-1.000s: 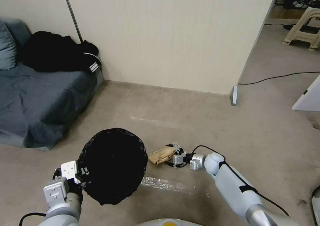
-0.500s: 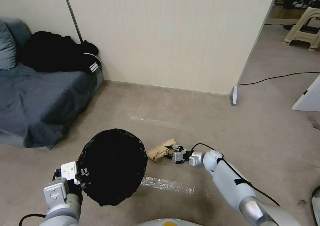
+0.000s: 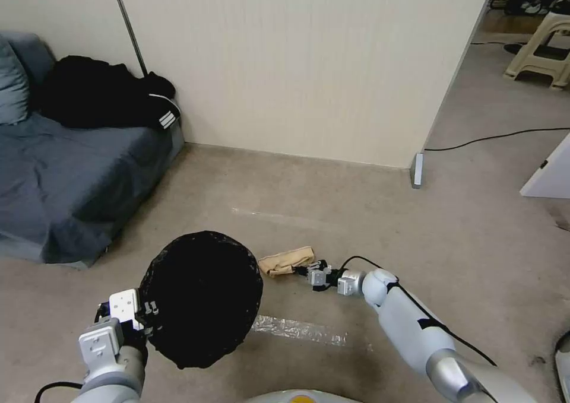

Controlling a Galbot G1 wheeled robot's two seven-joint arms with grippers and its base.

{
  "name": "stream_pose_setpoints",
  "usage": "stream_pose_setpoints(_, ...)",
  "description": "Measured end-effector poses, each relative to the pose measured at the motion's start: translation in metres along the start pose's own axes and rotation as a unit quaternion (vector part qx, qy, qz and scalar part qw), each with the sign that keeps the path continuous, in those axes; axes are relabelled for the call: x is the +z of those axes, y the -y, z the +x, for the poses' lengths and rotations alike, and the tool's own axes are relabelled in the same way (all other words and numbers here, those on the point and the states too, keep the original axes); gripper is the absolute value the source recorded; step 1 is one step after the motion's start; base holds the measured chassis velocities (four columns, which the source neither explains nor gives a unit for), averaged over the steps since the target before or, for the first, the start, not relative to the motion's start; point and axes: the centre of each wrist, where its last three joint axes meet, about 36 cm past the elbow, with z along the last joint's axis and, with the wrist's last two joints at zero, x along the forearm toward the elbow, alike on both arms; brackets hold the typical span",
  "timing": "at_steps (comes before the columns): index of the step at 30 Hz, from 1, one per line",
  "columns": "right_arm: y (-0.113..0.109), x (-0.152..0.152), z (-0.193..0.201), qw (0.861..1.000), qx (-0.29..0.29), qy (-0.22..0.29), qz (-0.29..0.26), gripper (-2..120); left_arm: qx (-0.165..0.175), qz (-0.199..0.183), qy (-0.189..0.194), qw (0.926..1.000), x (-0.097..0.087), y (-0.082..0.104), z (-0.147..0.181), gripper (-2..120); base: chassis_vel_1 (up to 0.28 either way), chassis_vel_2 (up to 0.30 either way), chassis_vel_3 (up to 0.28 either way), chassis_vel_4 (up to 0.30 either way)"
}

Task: Pick up the trash bin, then pick up the garbage from the floor and place it into the trash bin.

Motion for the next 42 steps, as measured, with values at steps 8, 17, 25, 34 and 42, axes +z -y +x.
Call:
stream_pose_setpoints(8,-0.001,-0.004,-0.006,1.0,0.006,0.009,-0.01,0,0.002,0.001,0.001,1.0,-0.001,0.0,-0.001,0,0.0,0.0,0.0,0.0)
stream_pose_setpoints(17,0.003,-0.011,-0.008,1.0,0.019,0.016,-0.015,0,0.004,0.001,0.002,1.0,-0.001,0.001,-0.002,0,0.0,0.0,0.0,0.0)
stream_pose_setpoints(25,0.007,-0.017,-0.009,0.999,0.031,0.018,-0.02,15,0.005,0.001,0.002,1.0,0.0,0.001,-0.002,0,0.0,0.0,0.0,0.0)
stream_pose_setpoints(34,0.006,-0.019,-0.015,0.999,0.032,0.016,-0.021,50,0.005,0.0,0.0,1.0,0.0,0.002,-0.002,0,0.0,0.0,0.0,0.0)
stream_pose_setpoints(42,0.008,-0.016,-0.021,0.999,0.032,0.007,-0.025,81,0.003,-0.002,0.0,1.0,0.0,0.002,0.0,0,0.0,0.0,0.0,0.0)
